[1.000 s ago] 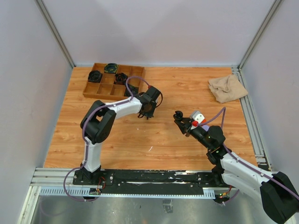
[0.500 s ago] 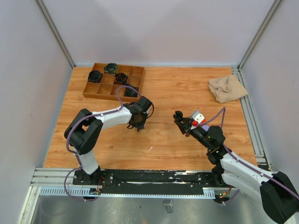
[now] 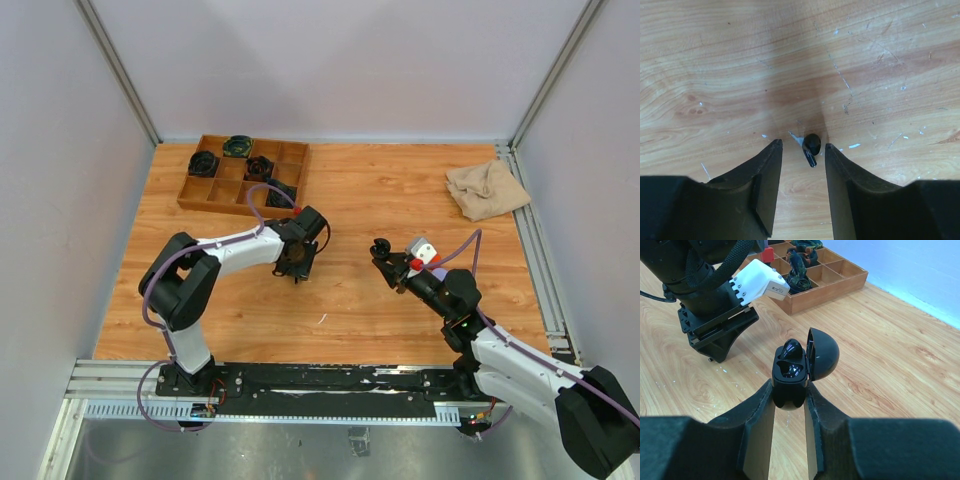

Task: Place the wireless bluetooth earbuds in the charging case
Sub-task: Move the earbud to the center of the board, then pick up the earbud from the center of the board.

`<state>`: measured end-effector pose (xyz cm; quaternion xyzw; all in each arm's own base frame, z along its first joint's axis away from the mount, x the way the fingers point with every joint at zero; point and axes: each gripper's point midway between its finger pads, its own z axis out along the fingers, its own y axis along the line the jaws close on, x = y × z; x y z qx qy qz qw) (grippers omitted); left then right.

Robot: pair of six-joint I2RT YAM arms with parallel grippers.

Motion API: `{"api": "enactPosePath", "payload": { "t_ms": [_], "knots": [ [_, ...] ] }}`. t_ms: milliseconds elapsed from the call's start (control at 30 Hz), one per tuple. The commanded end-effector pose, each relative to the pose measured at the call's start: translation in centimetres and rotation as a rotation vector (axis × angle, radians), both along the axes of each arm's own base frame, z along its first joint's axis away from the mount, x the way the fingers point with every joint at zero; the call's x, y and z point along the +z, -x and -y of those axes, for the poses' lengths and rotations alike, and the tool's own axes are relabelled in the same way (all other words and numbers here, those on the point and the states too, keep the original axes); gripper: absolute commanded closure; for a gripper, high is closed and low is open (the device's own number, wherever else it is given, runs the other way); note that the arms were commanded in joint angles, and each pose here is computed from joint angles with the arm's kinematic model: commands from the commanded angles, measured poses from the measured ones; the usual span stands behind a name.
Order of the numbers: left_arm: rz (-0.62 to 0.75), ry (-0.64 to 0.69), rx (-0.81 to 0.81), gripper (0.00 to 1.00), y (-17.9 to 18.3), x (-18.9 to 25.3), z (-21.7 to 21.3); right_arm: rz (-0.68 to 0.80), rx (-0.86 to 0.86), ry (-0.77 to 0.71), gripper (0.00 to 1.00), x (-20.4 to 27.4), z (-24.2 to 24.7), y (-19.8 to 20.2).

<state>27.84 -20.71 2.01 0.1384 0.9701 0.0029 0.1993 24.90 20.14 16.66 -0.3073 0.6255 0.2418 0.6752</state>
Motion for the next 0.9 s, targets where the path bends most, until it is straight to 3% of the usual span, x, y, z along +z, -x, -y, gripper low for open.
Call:
{"api": "enactPosePath", "payload": {
  "t_ms": [0, 867],
  "knots": [
    [-0.012, -0.003, 0.057, 0.55, -0.2, -0.1, 0.3, 0.02, 0.002, -0.026, 0.97, 1.0, 0.0, -0.2],
    [-0.047, -0.011, 0.09, 0.76, 0.4, -0.7, 0.2, 0.015, 0.01, -0.024, 0.97, 1.0, -0.1, -0.2]
  ]
}}
